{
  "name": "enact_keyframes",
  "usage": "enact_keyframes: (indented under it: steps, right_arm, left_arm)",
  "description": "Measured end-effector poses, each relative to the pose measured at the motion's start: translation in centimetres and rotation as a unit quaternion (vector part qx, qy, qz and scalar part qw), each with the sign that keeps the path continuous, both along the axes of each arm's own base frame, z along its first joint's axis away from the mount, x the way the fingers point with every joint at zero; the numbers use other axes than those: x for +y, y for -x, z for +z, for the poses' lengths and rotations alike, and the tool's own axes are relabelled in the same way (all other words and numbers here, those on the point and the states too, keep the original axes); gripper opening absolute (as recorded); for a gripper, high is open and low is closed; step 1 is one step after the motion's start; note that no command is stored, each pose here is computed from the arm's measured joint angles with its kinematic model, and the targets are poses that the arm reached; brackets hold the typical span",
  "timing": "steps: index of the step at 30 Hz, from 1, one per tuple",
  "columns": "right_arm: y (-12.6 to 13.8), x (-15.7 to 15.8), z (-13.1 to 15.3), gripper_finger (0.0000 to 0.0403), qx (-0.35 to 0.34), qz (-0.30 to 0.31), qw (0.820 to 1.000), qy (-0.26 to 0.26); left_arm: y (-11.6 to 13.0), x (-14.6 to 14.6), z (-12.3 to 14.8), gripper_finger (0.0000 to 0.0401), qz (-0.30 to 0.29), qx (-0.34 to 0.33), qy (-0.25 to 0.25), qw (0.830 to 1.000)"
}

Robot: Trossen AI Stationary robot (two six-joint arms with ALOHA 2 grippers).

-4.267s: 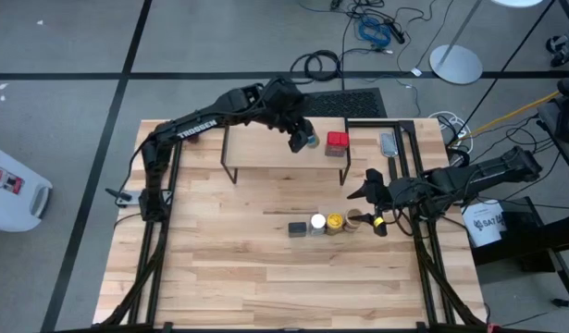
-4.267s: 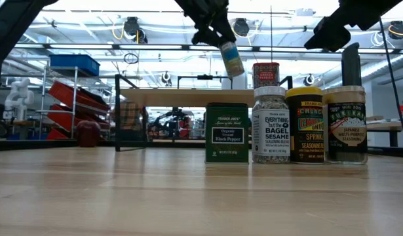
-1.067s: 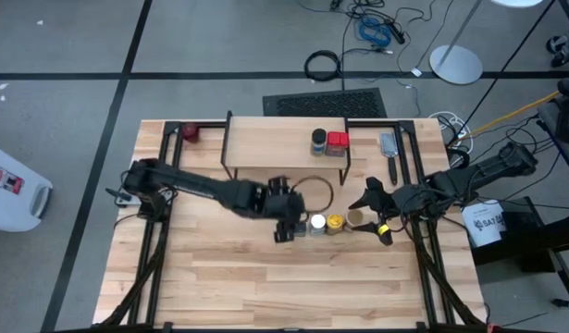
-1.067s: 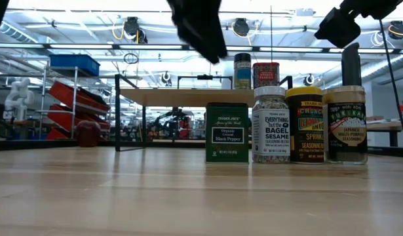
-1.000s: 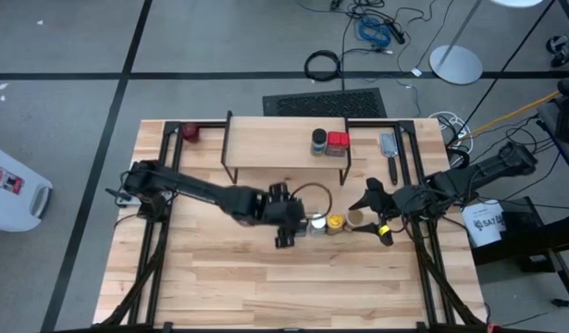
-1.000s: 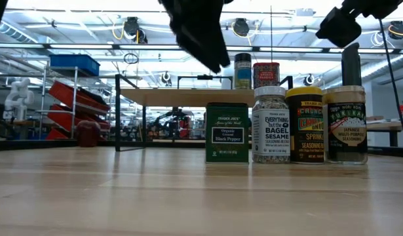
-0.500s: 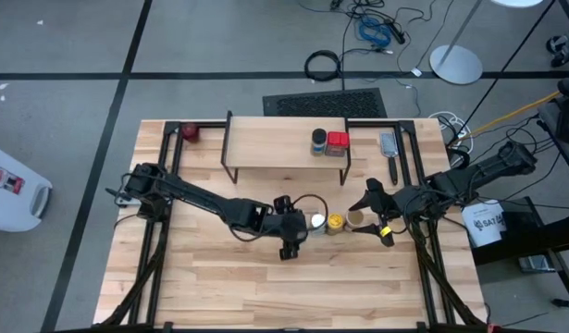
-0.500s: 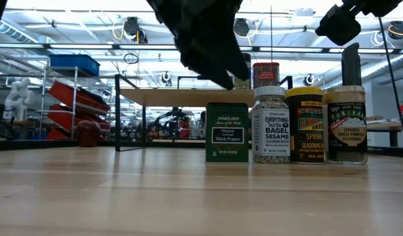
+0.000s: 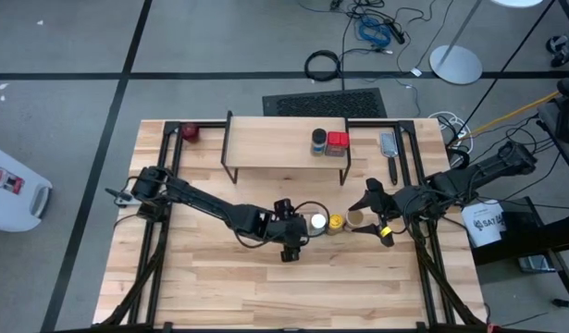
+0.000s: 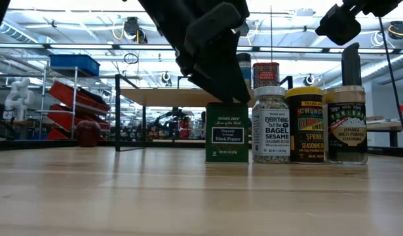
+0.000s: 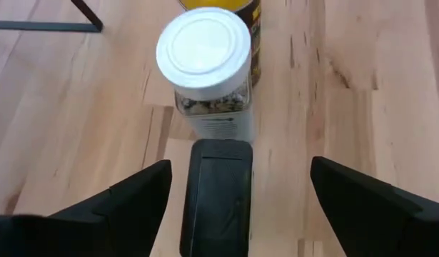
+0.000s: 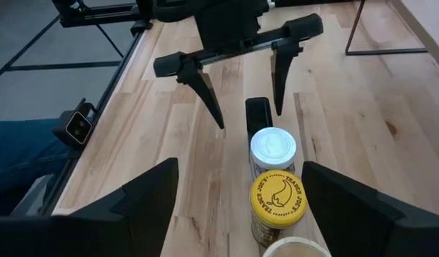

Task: Shelf spices
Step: Put the black seasoning can on the shelf

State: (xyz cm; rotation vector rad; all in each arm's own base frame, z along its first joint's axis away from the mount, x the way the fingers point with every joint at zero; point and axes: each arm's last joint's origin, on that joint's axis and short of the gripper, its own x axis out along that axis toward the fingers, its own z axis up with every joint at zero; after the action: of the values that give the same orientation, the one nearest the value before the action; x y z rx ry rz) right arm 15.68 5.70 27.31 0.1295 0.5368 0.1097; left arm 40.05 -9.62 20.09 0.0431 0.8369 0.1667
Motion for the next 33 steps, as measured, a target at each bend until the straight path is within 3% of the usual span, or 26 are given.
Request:
enact_keyframes:
  steps: [6, 15, 33]
  right_arm:
    - [0.0, 0.0, 0.0, 0.0286, 0.001, -0.001, 1.0, -0.002]
    - [0.0, 0.0, 0.0, 0.0286, 0.001, -0.001, 1.0, -0.002]
    - [0.0, -0.1, -0.1, 0.0286, 0.004, -0.009, 1.0, 0.009]
  left_arm:
    - [-0.3, -0.1, -1.3, 0.0336, -0.005, 0.019, 0.002, 1.0]
    - [-0.3, -0.1, -1.8, 0.0267, -0.006, 0.026, 0.002, 1.0]
    - [0.0, -0.1, -0.9, 0.0165, -0.014, 0.032, 0.014, 0.999]
